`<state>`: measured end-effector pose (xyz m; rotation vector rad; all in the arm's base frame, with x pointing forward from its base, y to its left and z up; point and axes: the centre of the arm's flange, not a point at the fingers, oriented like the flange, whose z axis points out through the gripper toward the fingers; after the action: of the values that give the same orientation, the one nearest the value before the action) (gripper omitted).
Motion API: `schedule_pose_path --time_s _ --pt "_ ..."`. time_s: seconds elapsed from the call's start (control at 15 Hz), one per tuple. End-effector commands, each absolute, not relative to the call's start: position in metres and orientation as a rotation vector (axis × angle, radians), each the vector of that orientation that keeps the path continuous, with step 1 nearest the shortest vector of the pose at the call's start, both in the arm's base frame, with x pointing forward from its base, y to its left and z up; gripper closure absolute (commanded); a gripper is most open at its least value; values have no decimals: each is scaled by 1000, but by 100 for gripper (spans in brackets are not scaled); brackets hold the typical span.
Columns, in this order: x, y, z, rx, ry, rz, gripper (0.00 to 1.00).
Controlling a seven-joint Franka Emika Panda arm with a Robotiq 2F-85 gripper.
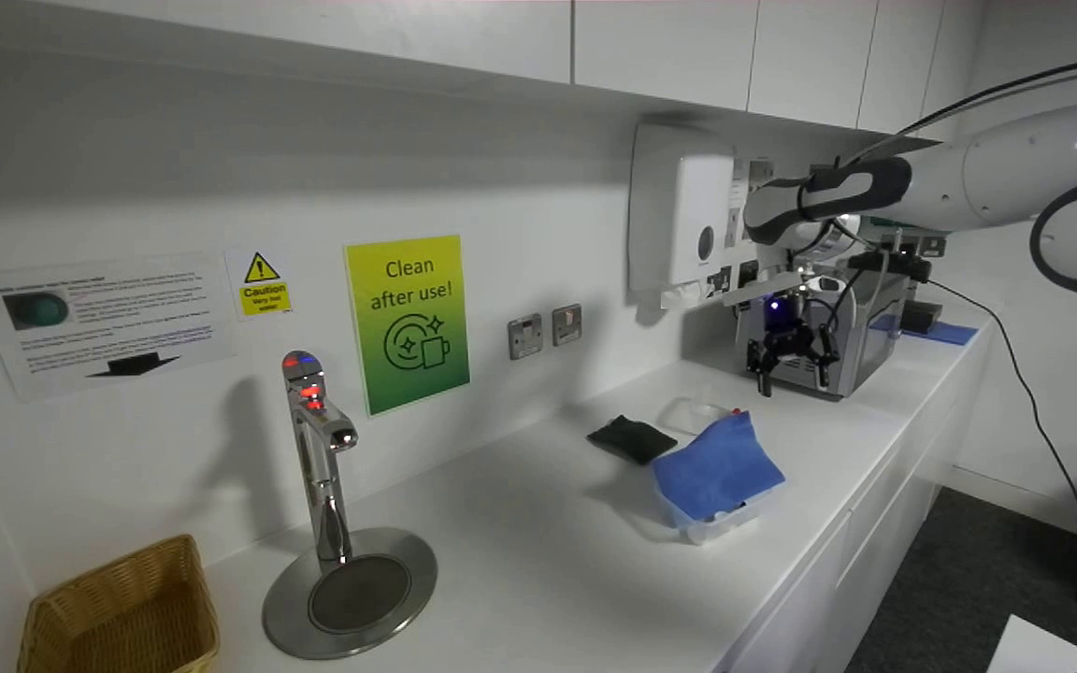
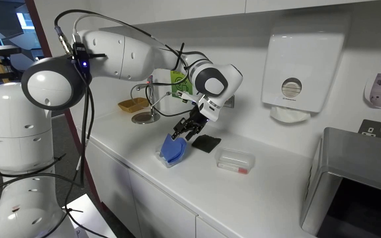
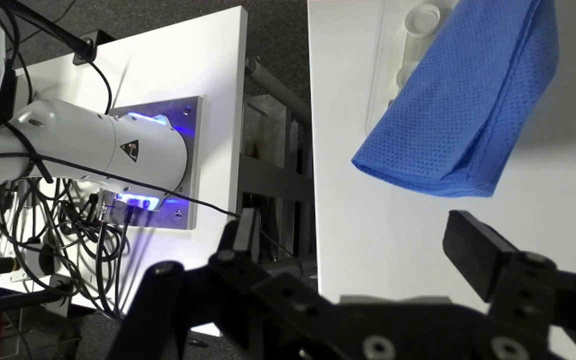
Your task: Take the blue paper off of the bowl
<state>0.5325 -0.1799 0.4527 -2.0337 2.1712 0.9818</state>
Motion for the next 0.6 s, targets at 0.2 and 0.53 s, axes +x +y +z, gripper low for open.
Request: schedule_pose_path --time_s 0.2,0.53 --pt "564 -123 450 -2246 2242 998 0" --pt "567 -106 453 -2399 2334 909 0"
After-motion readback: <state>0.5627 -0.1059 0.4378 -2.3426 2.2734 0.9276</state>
